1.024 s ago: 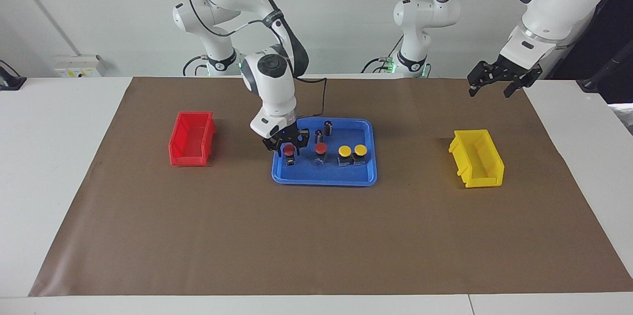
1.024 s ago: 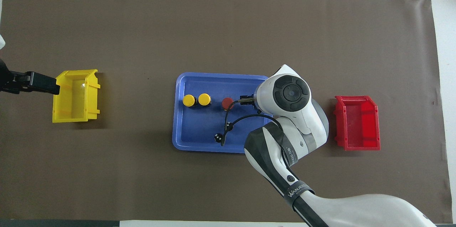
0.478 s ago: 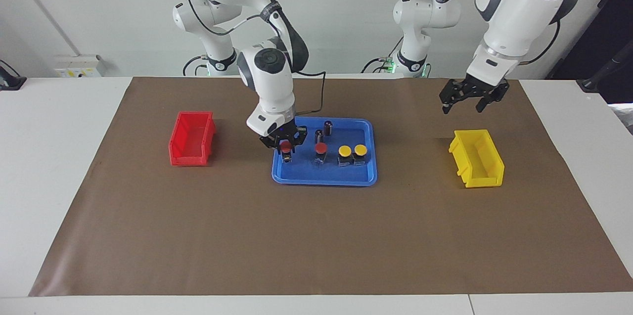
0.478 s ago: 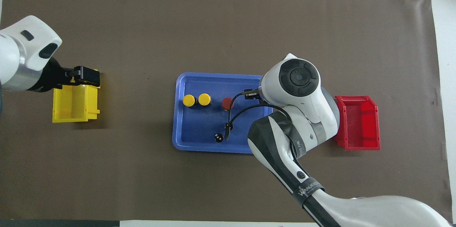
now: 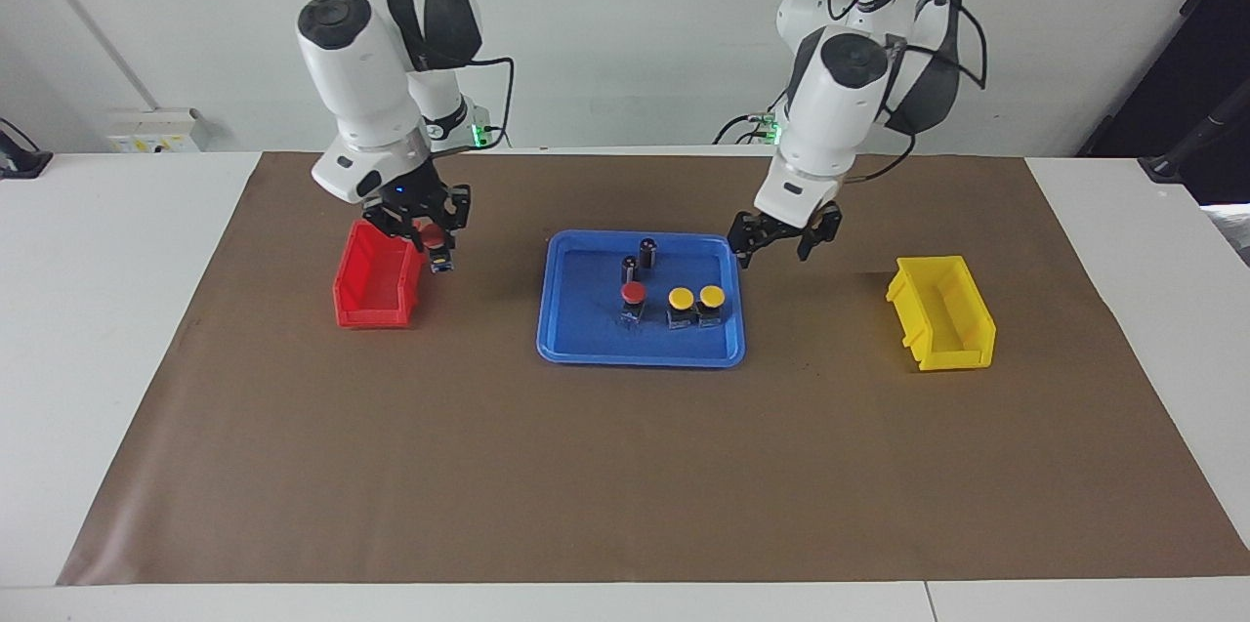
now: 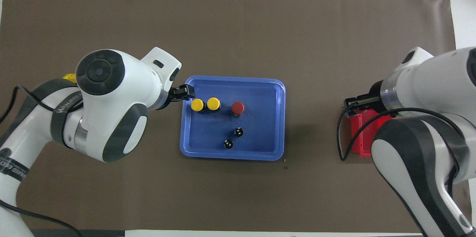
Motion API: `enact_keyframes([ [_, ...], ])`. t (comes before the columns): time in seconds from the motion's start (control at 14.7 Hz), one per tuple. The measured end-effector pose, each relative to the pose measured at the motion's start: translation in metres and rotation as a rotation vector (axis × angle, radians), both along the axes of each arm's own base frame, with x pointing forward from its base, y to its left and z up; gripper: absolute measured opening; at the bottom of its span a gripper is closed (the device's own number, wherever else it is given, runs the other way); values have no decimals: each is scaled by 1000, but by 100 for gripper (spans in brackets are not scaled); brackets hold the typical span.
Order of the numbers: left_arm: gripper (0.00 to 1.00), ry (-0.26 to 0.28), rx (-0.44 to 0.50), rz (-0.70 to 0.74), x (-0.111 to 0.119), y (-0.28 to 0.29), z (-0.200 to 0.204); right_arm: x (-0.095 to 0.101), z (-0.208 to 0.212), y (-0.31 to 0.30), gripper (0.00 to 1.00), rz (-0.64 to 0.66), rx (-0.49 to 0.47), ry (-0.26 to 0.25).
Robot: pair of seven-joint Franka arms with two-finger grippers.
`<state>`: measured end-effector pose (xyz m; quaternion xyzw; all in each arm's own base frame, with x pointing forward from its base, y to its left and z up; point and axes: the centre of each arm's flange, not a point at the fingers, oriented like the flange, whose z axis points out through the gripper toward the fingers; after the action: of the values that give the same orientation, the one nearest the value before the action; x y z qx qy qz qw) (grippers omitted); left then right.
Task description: Sort red and yellow buttons by color
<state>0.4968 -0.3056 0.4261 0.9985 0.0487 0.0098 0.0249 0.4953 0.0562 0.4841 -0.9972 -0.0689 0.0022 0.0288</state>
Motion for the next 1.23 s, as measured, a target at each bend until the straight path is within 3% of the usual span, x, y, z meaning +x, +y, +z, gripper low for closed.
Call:
enact_keyframes([
  [0.34, 84, 16, 6, 16, 0, -18, -41, -35, -37, -79, 42, -18, 15, 20],
  [0.82, 79, 17, 7, 16, -3, -18, -56, -56, -97, -88, 42, -47, 12, 48],
  [0.96, 79, 17, 7, 15, -4, -17, -60, -57, -109, -87, 42, -48, 8, 33],
  [1.23, 79, 16, 6, 8, -7, -21, -60, -58, -132, -87, 42, -50, 6, 49],
])
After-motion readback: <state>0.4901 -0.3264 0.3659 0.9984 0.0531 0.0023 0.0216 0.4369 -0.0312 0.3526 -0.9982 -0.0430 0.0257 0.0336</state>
